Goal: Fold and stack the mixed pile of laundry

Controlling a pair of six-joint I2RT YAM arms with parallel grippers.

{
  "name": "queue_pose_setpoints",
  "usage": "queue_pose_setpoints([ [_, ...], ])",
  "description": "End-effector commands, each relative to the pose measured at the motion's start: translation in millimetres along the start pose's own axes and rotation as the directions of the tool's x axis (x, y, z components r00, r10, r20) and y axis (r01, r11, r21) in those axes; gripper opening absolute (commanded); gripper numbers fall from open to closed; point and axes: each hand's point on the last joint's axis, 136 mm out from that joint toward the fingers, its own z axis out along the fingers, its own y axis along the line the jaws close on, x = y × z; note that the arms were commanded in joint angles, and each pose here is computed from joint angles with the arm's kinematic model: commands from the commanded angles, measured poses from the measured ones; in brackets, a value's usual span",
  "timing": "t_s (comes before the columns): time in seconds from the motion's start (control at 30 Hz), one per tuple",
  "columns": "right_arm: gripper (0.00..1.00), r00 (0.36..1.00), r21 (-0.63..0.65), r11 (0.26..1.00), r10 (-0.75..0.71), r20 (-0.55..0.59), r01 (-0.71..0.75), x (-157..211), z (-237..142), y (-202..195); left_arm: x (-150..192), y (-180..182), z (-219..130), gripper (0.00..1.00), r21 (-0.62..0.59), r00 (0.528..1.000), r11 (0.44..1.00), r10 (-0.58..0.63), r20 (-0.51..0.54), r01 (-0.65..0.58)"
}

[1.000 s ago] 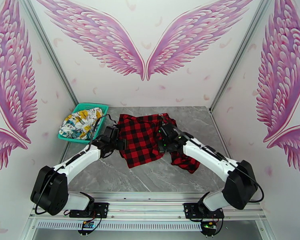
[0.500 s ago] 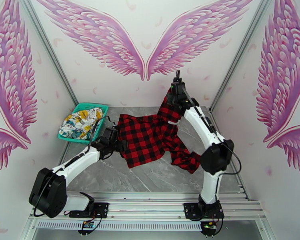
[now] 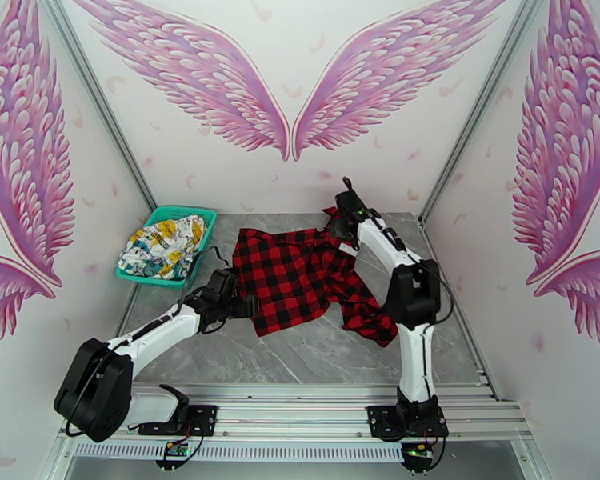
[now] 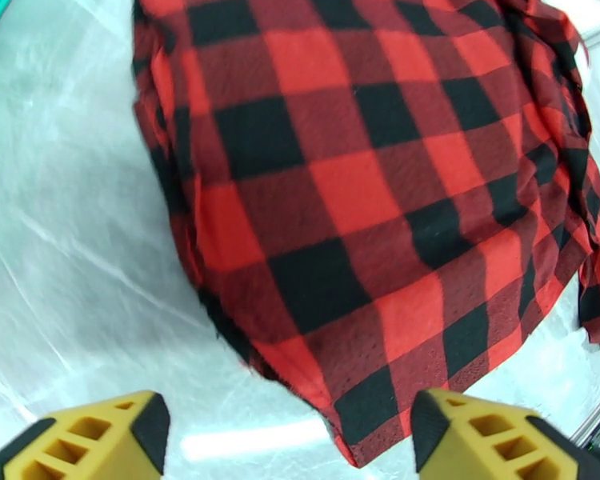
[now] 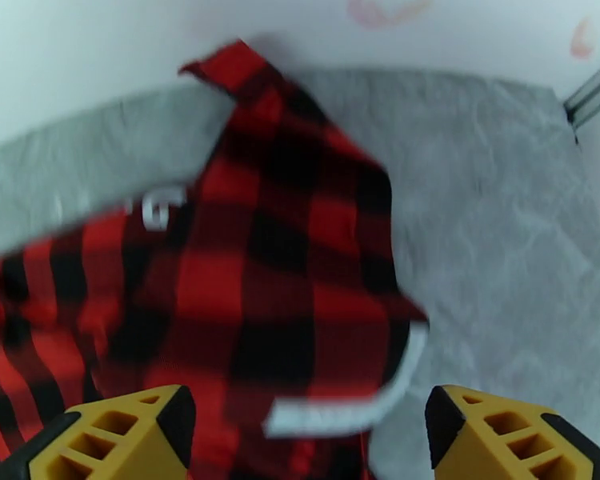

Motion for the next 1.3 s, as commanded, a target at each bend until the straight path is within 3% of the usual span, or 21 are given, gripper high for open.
queue_pose_setpoints([
  [0.0, 0.83, 0.992, -0.099, 0.99, 0.11, 0.068, -0.103, 13, -59, -26, 13, -13, 4, 0.89, 0.056, 0.998, 0.996, -0.069, -0.003, 0.069],
  [0.13, 0.92, 0.978, -0.159, 0.969, 0.168, -0.126, -0.187, 103, -50, -55, 28, -31, 17, 0.91, 0.084, 0.996, 0.993, -0.082, -0.031, 0.084],
  [0.23, 0.94, 0.955, -0.148, 0.963, 0.19, -0.226, -0.227, 156, -41, -73, 37, -26, 27, 0.96, 0.024, 0.992, 0.992, -0.122, -0.02, 0.123],
  [0.43, 0.94, 0.909, -0.196, 0.941, 0.191, -0.37, -0.277, 219, -31, -53, 45, -42, 47, 0.91, 0.021, 0.99, 0.99, -0.14, -0.005, 0.14],
  [0.57, 0.87, 0.888, -0.254, 0.914, 0.191, -0.419, -0.317, 237, -18, -27, 47, -38, 63, 0.77, -0.066, 0.99, 0.989, -0.131, 0.048, 0.134],
  [0.63, 0.74, 0.886, -0.257, 0.905, 0.213, -0.412, -0.338, 234, -9, -24, 44, -39, 68, 0.62, -0.061, 0.985, 0.986, -0.151, 0.078, 0.156],
  [0.73, 0.4, 0.898, -0.275, 0.9, 0.223, -0.379, -0.339, 215, -7, -20, 29, -51, 64, 0.31, -0.016, 0.977, 0.986, -0.16, 0.142, 0.164],
  [0.9, 0.04, 0.95, -0.294, 0.913, 0.223, -0.22, -0.283, 158, -44, -28, -5, -66, 32, 0.03, 0.02, 0.956, 0.991, -0.13, 0.263, 0.129],
  [1.1, 0.0, 0.969, -0.333, 0.915, 0.245, 0.004, -0.23, 106, -126, -44, -44, -78, -26, 0.0, 0.079, 0.909, 0.994, -0.102, 0.405, 0.076],
  [1.27, 0.0, 0.931, -0.358, 0.914, 0.282, 0.23, -0.188, 75, -212, -65, -73, -90, -104, 0.0, 0.144, 0.846, 0.989, -0.045, 0.532, -0.039],
])
